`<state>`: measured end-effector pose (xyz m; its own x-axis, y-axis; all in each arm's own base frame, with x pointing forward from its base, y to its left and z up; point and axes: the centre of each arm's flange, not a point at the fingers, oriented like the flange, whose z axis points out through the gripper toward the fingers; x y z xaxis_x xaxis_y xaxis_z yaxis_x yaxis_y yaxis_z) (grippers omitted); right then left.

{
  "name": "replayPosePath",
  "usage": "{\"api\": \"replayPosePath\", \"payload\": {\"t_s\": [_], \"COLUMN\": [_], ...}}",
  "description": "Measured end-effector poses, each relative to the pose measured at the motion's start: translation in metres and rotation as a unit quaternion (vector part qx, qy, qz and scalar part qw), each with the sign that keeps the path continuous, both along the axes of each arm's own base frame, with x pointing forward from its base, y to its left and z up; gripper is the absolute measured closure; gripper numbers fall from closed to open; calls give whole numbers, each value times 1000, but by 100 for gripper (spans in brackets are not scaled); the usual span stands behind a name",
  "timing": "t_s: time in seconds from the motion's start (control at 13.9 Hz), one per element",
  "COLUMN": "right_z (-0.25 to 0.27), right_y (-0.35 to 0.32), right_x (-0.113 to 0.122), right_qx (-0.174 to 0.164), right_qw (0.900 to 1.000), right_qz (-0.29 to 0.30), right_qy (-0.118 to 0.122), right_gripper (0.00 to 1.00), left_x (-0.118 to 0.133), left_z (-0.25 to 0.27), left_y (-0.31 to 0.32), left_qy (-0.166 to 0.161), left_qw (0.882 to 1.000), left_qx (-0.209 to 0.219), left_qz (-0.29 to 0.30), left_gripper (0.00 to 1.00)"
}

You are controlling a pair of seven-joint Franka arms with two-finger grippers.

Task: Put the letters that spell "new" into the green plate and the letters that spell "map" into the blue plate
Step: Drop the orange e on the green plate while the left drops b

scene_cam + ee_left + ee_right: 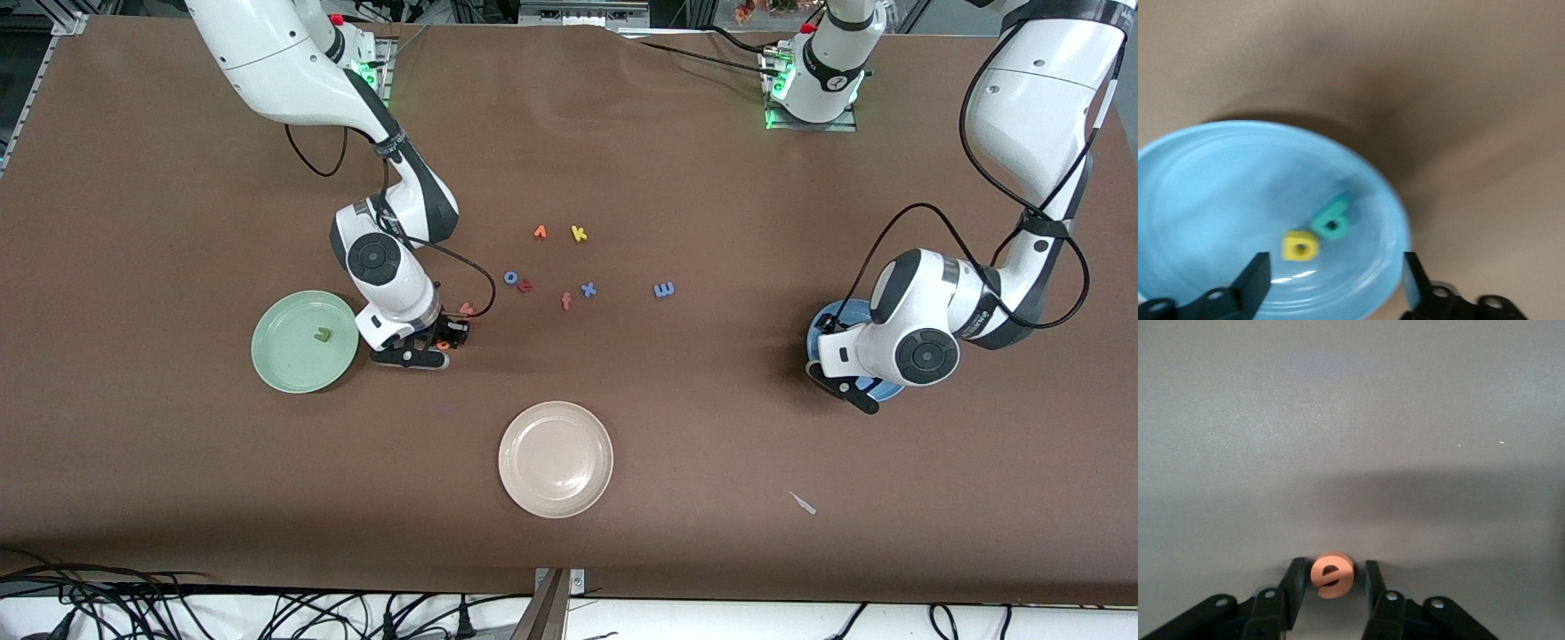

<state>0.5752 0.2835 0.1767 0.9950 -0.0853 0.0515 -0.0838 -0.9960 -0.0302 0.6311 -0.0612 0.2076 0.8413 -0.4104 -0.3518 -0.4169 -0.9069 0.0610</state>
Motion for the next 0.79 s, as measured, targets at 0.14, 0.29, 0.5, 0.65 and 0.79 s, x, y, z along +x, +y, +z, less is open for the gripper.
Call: {"api": "replayPosePath", "payload": {"t_s": [0.14, 0.29, 0.5, 0.65, 0.79], "right_z": [3, 2, 3, 13, 38], "right_y": [0, 0, -9, -28, -58], "right_x": [1, 0, 4, 10, 20], "right_qx": [1, 0, -8, -26, -48], "right_qw": [1000, 1000, 1000, 999, 996], "right_qz": [0, 4, 22, 39, 60], "right_qy": [-2, -2, 2, 15, 33], "right_gripper": [72, 72, 72, 72, 72], "left_x": [-2, -6, -20, -42, -67], "left_z": [7, 16, 28, 27, 22], "left_y": [-26, -60, -115, -154, -185], "left_qy": [-5, -11, -33, -67, -84], "left_qw": [998, 998, 998, 995, 992], "left_qx": [-1, -8, -38, -71, -92], "left_qz": [58, 67, 47, 24, -4], "left_gripper": [0, 0, 0, 0, 0]}}
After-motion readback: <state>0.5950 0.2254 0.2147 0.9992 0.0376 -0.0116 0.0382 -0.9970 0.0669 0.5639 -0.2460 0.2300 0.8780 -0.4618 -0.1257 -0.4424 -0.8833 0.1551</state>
